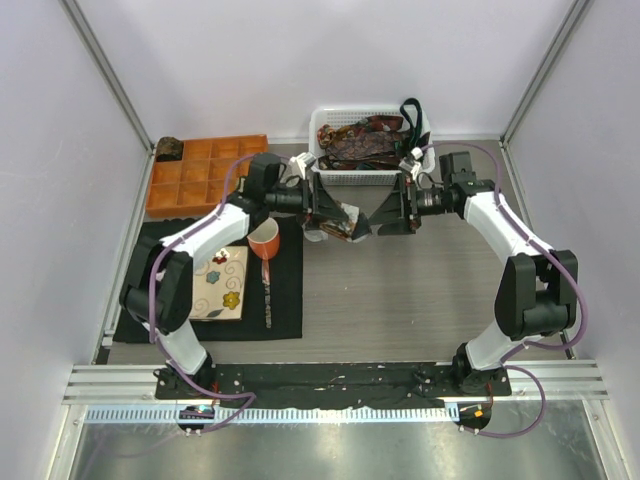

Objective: Roll the ties
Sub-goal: Place the tie in the storage box.

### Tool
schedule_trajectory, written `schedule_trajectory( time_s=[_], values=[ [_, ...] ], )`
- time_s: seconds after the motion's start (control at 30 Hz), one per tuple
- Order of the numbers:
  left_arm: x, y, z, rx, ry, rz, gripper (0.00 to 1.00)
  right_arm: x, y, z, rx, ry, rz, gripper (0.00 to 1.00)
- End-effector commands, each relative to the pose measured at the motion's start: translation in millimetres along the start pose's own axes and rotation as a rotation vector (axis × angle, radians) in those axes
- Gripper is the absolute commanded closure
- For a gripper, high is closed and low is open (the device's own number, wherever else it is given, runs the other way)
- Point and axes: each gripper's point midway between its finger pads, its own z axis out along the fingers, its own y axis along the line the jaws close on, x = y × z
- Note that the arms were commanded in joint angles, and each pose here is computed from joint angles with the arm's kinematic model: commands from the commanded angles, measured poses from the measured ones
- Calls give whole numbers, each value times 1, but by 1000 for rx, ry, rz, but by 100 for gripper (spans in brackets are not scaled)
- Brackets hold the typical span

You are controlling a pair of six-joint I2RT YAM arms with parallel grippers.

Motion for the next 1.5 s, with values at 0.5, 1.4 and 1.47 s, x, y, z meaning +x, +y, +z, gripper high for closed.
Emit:
schedule_trajectory(
  time_s=[0.5, 1.4, 1.47],
  values=[
    [-80, -7, -151, -193, -219, 271, 100, -51, 13, -46, 211, -198, -240, 0],
    [-184, 138, -251, -486, -334, 91, 100, -35, -3, -38, 160, -93, -129, 1],
    [-185, 150, -254, -487, -332, 72, 100, -34, -4, -38, 162, -91, -125, 0]
  ],
)
